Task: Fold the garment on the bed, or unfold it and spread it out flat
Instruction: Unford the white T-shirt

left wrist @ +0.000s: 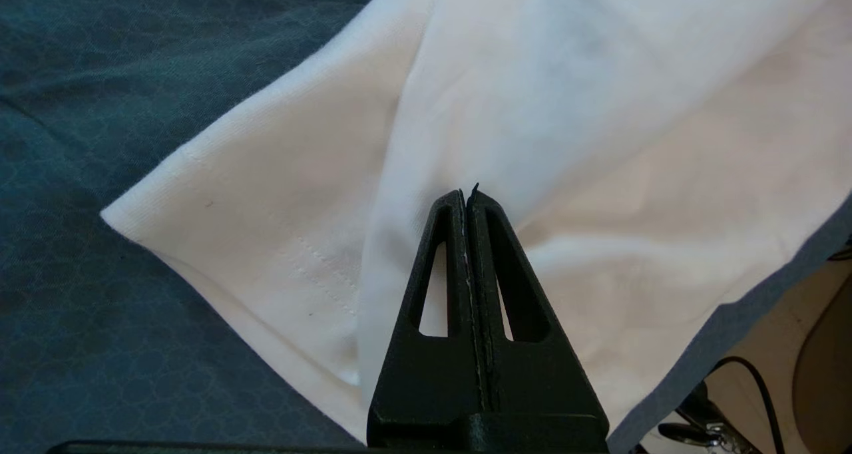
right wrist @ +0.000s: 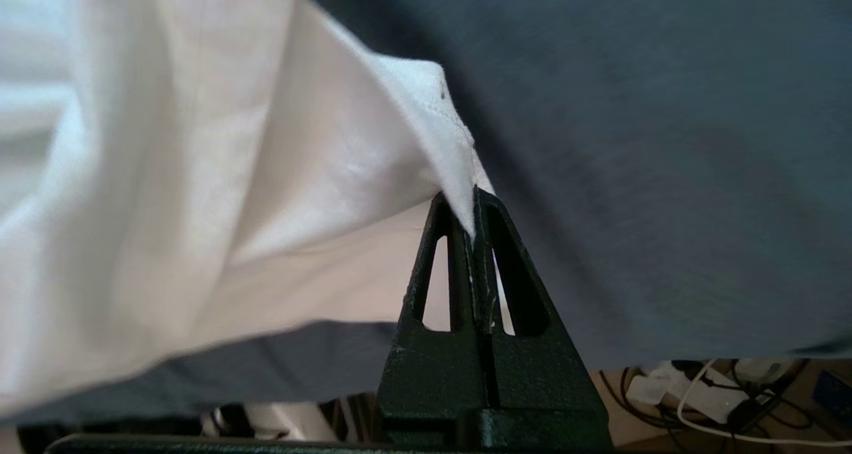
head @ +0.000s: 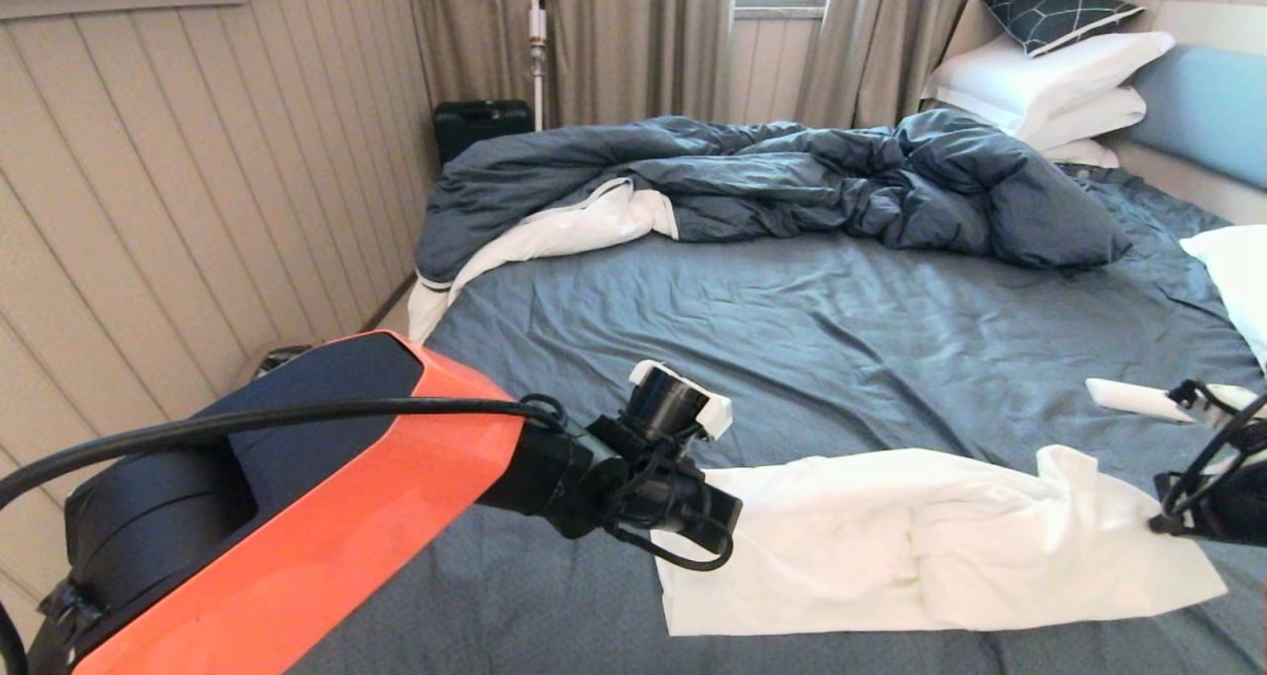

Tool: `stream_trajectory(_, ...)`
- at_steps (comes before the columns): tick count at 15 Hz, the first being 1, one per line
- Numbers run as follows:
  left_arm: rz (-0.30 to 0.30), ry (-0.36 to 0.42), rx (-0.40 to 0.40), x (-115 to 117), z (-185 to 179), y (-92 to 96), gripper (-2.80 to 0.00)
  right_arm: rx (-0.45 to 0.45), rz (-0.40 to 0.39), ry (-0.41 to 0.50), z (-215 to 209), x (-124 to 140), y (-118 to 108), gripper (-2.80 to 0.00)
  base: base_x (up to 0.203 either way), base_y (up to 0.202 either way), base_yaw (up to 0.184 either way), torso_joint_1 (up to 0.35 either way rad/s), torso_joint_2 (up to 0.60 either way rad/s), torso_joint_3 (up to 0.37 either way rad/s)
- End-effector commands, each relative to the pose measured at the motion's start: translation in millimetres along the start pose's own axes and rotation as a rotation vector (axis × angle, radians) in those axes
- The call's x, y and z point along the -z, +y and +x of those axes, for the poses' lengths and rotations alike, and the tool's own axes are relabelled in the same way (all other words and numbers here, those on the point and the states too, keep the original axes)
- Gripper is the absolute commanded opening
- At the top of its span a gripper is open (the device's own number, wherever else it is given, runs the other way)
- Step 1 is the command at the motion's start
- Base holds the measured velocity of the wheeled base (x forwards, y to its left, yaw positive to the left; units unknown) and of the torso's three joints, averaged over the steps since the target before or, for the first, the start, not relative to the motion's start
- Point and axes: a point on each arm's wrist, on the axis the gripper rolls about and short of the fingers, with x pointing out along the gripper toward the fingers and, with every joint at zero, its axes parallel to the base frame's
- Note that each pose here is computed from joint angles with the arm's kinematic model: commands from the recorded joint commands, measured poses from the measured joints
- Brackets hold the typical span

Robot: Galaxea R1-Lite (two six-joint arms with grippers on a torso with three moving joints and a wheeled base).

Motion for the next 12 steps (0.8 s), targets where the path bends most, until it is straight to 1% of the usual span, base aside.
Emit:
stream_trajectory(1, -0.002, -0.001, -0.001, 0.0, 0.1, 0.6, -2.8, 0.035, 0.031, -0.034, -4.1, -7.5, -16.0, -2.8, 0.0, 0.0, 0.0, 0.0, 0.0, 0.0)
stream_trajectory(6, -0.005, 0.002, -0.002, 0.8, 0.2, 1.5, -2.8, 0.11, 0.088, -0.108, -6.8, -30.2, -53.1, -2.8, 0.0, 0.0, 0.0, 0.0, 0.0, 0.0)
stream_trajectory(9, -0.007, -0.008, -0.004, -1.8, 0.4, 3.2, -2.8, 0.146, 0.102, -0.157, -7.3, -46.8, -70.9, -2.8, 0.0, 0.0, 0.0, 0.0, 0.0, 0.0)
stream_trajectory(12, -0.014, -0.035, -0.007, -9.9, -1.5, 7.2, -2.8, 0.157, 0.112, -0.164, 0.6, -59.5, -83.0, -2.8, 0.0, 0.0, 0.0, 0.0, 0.0, 0.0)
